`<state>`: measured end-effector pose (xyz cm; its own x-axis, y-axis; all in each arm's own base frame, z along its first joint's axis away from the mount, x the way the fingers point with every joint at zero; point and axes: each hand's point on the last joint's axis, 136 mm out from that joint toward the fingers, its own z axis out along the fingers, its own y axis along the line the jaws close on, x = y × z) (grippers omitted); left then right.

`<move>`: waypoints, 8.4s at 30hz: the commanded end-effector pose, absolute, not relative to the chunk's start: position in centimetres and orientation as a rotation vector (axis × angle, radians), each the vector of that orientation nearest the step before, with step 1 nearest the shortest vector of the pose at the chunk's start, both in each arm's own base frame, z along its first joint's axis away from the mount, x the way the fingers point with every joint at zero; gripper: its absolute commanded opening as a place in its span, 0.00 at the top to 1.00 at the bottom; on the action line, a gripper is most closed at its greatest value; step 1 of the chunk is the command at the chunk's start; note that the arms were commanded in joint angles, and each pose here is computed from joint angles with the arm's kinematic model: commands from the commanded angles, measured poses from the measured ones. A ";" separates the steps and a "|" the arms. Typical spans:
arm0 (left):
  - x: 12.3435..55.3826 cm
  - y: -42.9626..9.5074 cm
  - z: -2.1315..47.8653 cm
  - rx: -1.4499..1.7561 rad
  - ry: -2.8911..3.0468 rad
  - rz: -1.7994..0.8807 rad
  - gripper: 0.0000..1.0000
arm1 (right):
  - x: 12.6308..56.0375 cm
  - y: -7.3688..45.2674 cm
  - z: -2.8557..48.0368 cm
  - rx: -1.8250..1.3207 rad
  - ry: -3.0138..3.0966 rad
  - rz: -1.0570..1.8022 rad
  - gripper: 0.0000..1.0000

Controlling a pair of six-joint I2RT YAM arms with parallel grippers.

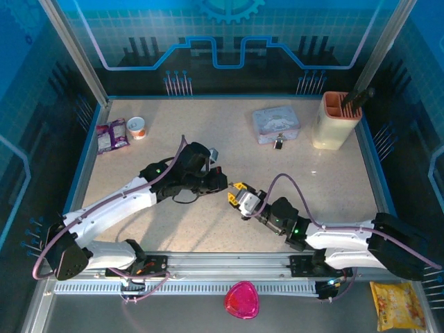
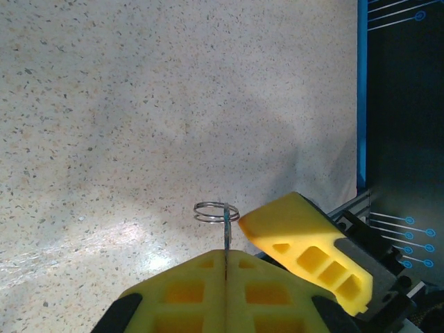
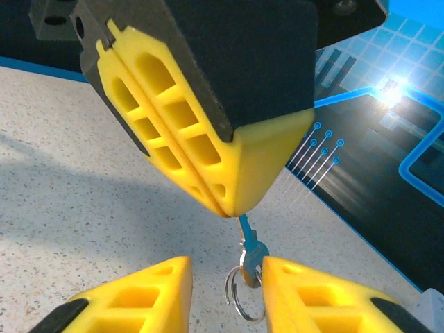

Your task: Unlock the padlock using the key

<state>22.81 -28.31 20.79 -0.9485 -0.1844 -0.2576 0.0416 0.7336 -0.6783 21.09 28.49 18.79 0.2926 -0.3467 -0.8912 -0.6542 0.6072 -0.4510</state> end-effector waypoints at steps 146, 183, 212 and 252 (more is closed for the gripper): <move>52.0 -40.7 5.0 -0.386 2.275 -0.486 0.77 | 15.2 8.2 27.0 -0.005 1.983 0.632 1.00; 33.1 -29.3 4.9 -0.525 2.307 -0.844 0.82 | 18.5 17.2 15.9 -0.173 2.287 0.812 1.00; 25.9 -32.0 12.6 -0.086 2.311 -1.069 0.43 | 14.9 22.2 14.7 -0.668 2.019 1.071 1.00; 19.3 -33.3 17.0 0.215 2.147 -1.398 0.94 | 16.3 25.9 17.6 -0.682 1.857 1.181 1.00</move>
<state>19.67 -33.22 17.63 -0.8180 -0.1627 -0.5517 0.4357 0.4509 -0.7790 15.83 25.70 15.48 -0.5651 -0.0877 -0.8203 -0.7645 0.4296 0.4807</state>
